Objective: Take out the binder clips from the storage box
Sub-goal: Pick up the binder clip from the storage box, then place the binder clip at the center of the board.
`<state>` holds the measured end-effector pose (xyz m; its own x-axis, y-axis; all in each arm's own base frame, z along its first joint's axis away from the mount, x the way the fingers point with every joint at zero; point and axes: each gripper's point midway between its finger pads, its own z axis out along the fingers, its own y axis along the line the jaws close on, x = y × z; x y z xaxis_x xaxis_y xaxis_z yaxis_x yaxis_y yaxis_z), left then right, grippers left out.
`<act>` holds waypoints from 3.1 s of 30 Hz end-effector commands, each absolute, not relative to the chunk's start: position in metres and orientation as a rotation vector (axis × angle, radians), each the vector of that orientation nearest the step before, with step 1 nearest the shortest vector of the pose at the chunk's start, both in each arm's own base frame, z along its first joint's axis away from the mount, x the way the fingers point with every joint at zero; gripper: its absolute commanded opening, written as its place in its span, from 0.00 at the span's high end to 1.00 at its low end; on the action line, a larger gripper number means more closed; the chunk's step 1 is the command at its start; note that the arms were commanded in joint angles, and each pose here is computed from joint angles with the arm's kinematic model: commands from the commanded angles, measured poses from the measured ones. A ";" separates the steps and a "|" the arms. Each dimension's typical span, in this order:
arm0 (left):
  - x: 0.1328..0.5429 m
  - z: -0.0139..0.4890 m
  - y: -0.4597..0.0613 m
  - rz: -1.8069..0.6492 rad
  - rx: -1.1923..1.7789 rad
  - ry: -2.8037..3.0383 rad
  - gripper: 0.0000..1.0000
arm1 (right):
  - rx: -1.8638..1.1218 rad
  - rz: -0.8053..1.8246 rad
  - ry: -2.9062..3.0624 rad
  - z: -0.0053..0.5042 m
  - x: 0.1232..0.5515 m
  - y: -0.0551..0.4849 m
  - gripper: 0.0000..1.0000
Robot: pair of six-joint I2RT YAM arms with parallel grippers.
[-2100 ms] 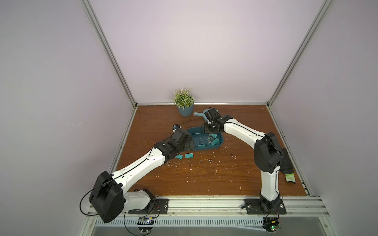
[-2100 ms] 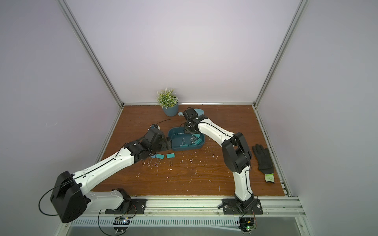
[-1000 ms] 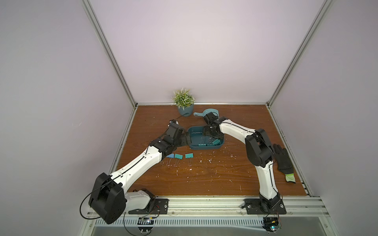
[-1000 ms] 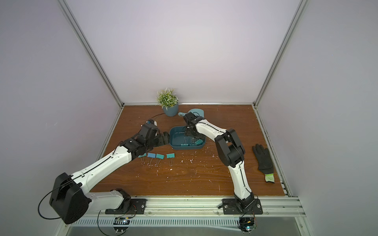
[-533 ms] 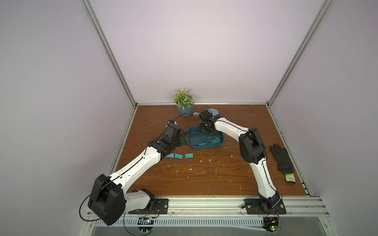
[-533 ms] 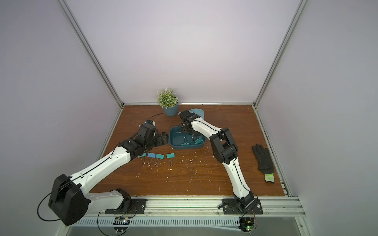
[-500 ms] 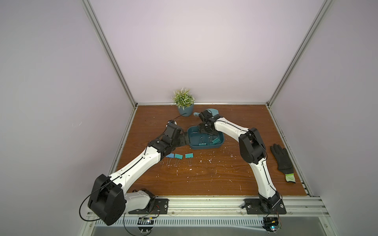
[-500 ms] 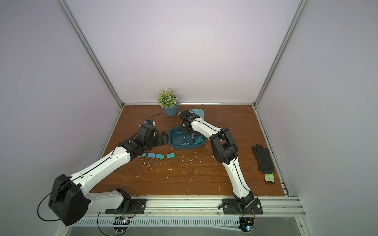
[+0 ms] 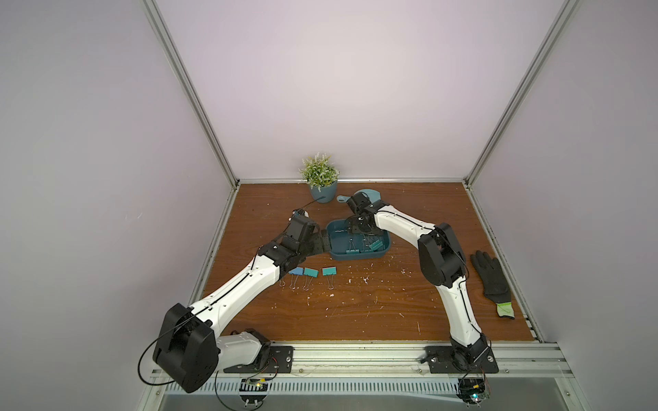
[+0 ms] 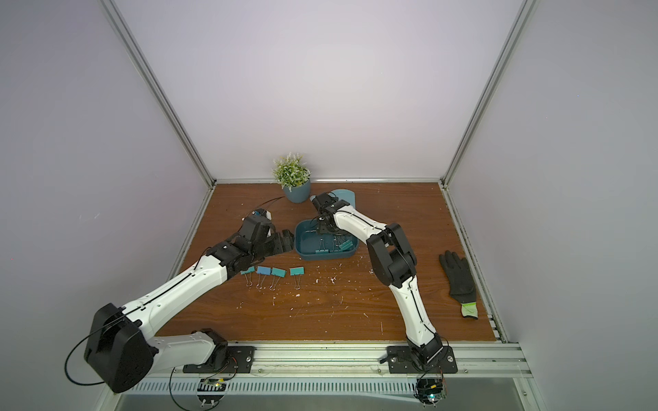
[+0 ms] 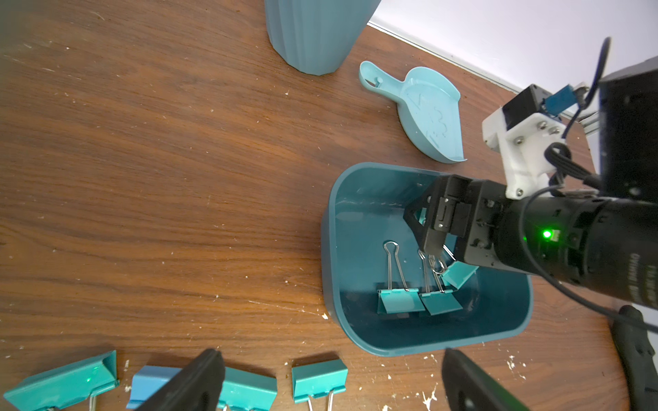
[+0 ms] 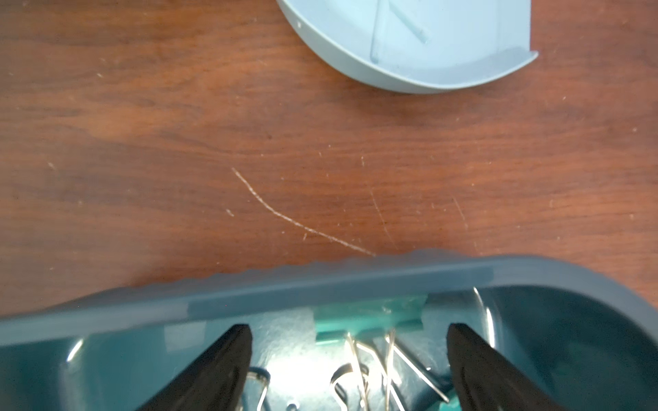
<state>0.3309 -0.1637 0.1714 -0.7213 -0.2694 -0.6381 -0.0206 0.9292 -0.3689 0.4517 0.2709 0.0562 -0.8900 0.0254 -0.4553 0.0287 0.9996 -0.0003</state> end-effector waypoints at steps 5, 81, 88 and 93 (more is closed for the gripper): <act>0.332 0.170 -0.161 -0.437 -0.203 2.346 0.01 | -0.005 0.012 2.650 0.061 0.464 0.266 0.08; 0.241 0.217 -0.091 -0.416 -0.314 2.221 0.01 | 0.009 0.110 2.632 0.042 0.284 0.348 0.42; 0.244 0.216 -0.092 -0.401 -0.310 2.231 0.01 | 0.012 0.129 2.642 0.047 0.281 0.350 0.17; 0.250 0.212 -0.096 -0.385 -0.303 2.255 0.01 | 0.015 0.189 2.600 0.084 0.279 0.349 0.05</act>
